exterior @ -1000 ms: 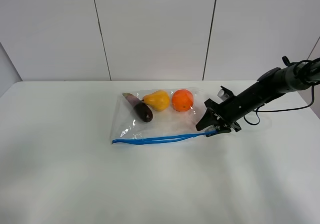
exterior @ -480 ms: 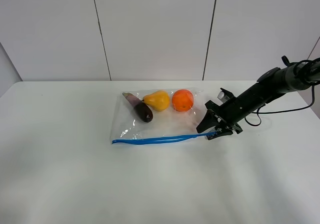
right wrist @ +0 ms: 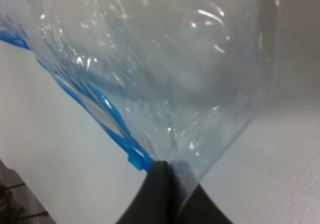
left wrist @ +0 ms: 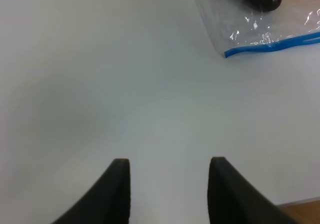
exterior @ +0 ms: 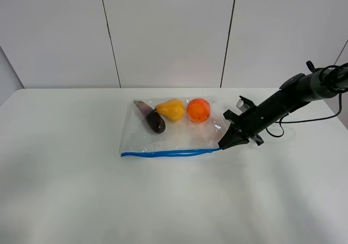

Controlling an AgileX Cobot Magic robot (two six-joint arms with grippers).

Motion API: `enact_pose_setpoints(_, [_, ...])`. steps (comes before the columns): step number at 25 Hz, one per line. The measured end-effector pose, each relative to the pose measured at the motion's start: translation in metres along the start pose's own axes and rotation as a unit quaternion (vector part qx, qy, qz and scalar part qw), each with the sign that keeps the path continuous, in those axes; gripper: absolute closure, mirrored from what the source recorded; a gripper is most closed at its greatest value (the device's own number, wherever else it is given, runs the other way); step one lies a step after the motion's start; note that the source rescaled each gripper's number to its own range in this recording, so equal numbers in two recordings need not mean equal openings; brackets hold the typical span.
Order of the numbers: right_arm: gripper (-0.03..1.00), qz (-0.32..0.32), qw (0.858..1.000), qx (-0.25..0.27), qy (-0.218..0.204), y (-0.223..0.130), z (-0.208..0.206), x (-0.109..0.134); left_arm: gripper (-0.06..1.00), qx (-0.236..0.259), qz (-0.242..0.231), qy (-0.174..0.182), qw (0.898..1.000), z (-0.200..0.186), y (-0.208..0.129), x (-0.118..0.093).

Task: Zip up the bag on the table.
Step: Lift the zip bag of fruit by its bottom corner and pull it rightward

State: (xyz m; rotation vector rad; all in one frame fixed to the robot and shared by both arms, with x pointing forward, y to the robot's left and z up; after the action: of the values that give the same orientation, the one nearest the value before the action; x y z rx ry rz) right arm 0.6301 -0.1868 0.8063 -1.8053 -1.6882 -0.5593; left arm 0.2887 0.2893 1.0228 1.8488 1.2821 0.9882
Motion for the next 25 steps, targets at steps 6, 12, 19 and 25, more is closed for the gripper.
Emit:
enact_pose_setpoints(6, [0.97, -0.004, 1.000, 0.008, 0.005, -0.002, -0.001, 0.003, 0.52, 0.000, 0.000, 0.000, 1.000, 0.000, 0.000, 0.000])
enact_pose_setpoints(12, [0.97, -0.021, 0.999, 0.012, 0.029, 0.004, -0.011, 0.019, 0.52, -0.008, -0.002, 0.002, 1.000, -0.002, 0.005, 0.001])
enact_pose_setpoints(19, [0.97, -0.013, 0.998, 0.001, 0.055, 0.008, -0.012, 0.029, 0.52, 0.046, -0.031, -0.018, 0.998, 0.021, 0.044, 0.011])
enact_pose_setpoints(25, [0.97, 0.002, 0.996, -0.016, 0.091, 0.014, -0.015, 0.041, 0.52, 0.071, 0.010, -0.056, 0.996, 0.066, 0.093, 0.017])
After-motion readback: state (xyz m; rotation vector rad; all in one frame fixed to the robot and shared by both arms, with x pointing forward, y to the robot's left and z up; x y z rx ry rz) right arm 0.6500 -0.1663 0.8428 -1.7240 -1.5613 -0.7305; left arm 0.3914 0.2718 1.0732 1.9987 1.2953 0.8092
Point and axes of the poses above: a point on each arm's last joint axis where the gripper is mounted, z pointing out along that axis toward the gripper, x along the wrist's bending axis when the last joint is at zero, y = z × x, the point moved 8 cm from there along z, pointing out along that axis toward the gripper, and after that the axes turned 10 degrees about z, right-handed, at the moved point
